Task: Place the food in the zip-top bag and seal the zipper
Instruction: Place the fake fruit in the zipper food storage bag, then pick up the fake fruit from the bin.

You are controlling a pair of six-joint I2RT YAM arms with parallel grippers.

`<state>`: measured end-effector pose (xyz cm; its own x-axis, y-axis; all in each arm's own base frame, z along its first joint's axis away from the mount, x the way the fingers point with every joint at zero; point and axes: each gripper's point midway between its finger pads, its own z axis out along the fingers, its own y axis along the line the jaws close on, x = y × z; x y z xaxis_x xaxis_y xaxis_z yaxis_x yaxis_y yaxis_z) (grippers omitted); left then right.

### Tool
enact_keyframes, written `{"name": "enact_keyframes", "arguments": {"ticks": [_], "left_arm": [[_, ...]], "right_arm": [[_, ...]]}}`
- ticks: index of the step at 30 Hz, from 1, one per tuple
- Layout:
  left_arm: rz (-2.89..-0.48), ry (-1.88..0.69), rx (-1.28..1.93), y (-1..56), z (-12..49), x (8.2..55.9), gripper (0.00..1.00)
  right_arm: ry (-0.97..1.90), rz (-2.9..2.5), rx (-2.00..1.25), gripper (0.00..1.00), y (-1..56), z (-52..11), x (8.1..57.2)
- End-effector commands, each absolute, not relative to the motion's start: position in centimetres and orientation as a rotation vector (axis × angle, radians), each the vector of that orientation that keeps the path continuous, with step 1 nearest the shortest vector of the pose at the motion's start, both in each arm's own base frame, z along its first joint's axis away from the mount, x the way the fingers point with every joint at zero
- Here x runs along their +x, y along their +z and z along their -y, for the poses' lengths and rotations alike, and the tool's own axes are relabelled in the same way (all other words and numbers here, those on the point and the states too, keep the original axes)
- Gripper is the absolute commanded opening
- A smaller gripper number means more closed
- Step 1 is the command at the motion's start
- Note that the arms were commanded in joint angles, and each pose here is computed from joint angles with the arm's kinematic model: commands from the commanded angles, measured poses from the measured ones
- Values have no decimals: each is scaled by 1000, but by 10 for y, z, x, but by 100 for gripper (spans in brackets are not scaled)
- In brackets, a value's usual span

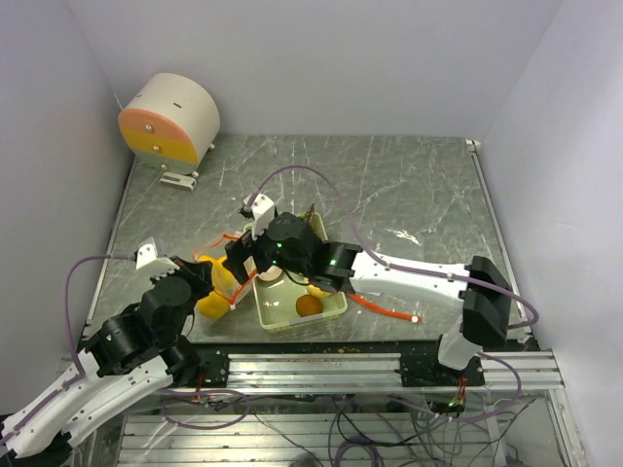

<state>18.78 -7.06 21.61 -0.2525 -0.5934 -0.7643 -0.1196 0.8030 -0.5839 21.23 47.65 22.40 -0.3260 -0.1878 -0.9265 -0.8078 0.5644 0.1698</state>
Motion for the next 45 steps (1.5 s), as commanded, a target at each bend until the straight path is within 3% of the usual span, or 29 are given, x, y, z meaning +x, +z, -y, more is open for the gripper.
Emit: {"name": "enact_keyframes", "arguments": {"ticks": [1,5,10,18,36,45], "left_arm": [[-1791,-498,-560,216,75,192,7],[-1798,-469,-576,215,71,192,7],[-1793,-464,-581,216,68,191,7],[-1767,-449,-622,220,57,188,7],[-1756,-437,-635,220,50,186,7],[-1760,-437,-637,218,50,185,7]], "right_arm": [[817,-1756,-727,100,270,-450,211],[670,-1838,-609,100,263,-406,220],[393,-2062,-549,100,202,-352,222],[182,-2269,-496,100,134,-309,207],[43,-2370,-567,100,62,-311,218],[-17,-2426,-576,94,29,-302,217]]}}
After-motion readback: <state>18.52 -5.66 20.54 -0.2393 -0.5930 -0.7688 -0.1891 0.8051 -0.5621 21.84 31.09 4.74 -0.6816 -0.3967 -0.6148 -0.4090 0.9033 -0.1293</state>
